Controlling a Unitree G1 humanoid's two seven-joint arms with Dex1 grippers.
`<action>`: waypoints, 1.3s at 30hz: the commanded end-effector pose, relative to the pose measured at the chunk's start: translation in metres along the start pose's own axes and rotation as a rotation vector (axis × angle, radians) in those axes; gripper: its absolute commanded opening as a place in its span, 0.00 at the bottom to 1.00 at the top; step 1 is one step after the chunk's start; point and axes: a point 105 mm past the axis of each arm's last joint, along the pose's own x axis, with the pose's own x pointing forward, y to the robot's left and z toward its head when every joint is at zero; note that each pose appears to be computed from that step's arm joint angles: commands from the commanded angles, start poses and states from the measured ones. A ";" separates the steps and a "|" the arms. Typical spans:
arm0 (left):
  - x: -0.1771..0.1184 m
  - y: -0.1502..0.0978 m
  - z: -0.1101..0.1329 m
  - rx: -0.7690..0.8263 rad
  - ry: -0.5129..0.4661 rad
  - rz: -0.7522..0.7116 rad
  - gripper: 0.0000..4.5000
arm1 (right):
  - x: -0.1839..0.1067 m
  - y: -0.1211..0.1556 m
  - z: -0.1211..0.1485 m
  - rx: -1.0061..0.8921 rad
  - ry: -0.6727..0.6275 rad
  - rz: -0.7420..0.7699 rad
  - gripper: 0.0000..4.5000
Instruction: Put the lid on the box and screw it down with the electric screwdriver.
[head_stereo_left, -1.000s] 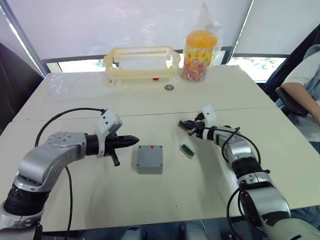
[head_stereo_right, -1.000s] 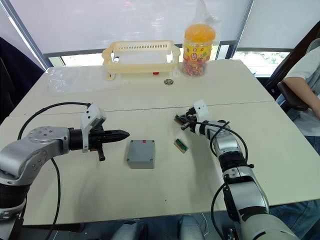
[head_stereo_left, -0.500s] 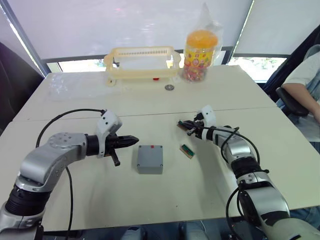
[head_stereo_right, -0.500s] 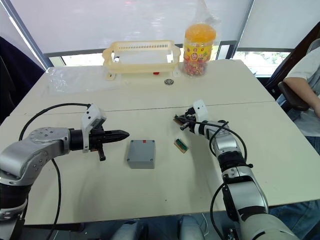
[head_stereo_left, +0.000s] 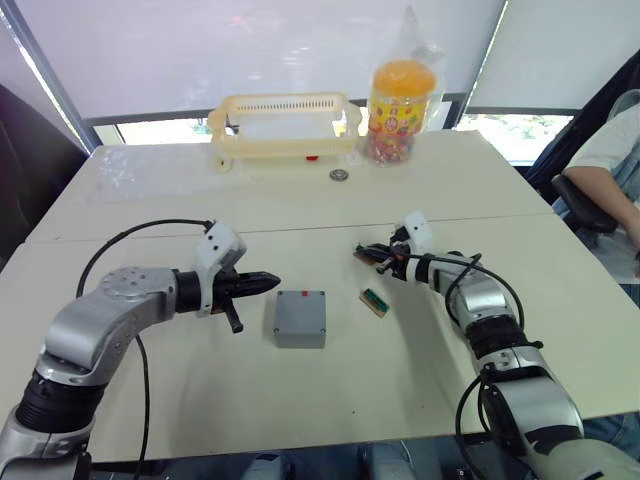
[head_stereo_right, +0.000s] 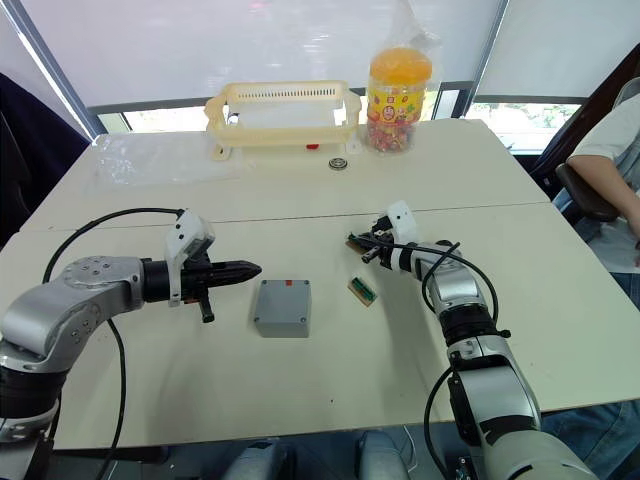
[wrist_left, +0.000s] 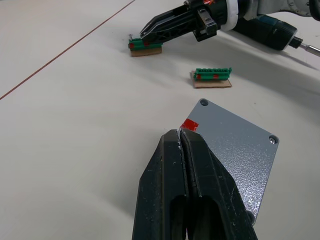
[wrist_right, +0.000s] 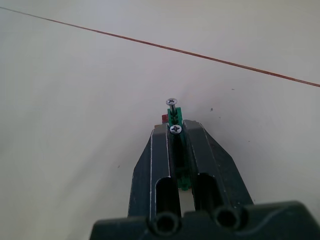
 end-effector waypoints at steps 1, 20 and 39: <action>-0.001 -0.001 0.003 0.026 -0.013 0.007 0.00 | -0.003 -0.003 0.013 -0.033 -0.043 -0.017 0.45; 0.001 -0.002 0.000 0.024 -0.003 0.009 0.00 | -0.005 0.000 0.016 -0.018 -0.073 -0.022 0.10; 0.001 0.001 0.001 0.027 -0.010 0.025 0.00 | -0.003 0.000 0.014 -0.015 -0.061 -0.025 0.05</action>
